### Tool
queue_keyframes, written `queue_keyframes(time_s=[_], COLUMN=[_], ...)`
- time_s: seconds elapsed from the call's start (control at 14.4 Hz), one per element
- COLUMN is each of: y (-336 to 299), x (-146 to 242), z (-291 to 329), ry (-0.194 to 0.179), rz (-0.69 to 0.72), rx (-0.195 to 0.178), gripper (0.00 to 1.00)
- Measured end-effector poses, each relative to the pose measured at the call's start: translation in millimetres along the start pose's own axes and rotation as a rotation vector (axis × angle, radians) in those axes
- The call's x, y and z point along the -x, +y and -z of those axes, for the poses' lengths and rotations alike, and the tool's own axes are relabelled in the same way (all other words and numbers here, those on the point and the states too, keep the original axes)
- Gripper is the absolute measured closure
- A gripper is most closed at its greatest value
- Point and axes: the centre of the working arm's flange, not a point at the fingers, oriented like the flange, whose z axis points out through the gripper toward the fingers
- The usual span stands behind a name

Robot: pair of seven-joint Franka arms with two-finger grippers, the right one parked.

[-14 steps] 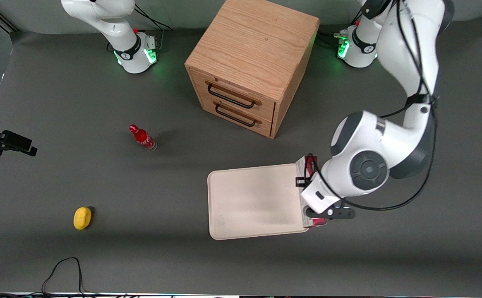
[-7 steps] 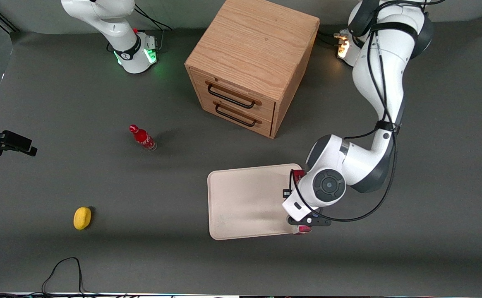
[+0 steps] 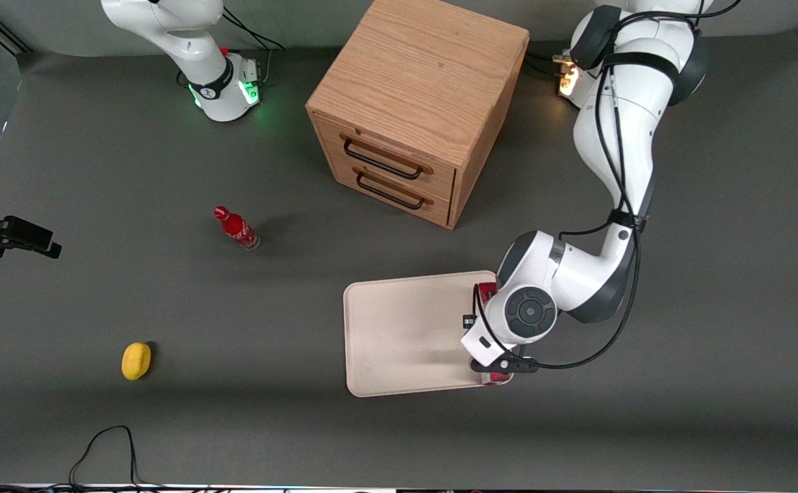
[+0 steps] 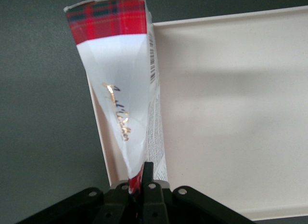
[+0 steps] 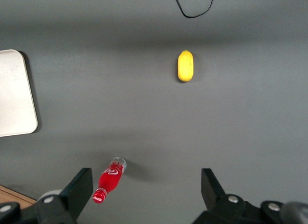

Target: Place red cookie box on tray

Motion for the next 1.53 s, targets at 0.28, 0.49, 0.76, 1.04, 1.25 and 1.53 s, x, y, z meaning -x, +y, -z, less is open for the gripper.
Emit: queue_keyframes(time_s=[0.28, 0.49, 0.76, 1.04, 1.25, 1.53], y=[-0.8, -2.4, -26.8, -70.6, -130.0, -212.4], x=[-0.8, -1.7, -0.9, 24.3, 60.2, 115.4], z=[2.8, 14.0, 54.9, 146.1, 200.8, 235.3], ry=[0.005, 0.021, 0.007, 0.010, 0.018, 0.005], rz=[0.007, 0.009, 0.034, 0.043, 0.016, 0.001], rx=[0.000, 0.000, -0.024, -0.045, -0.066, -0.106], gripper=[0.70, 0.39, 0.00, 0.00, 0.00, 0.00])
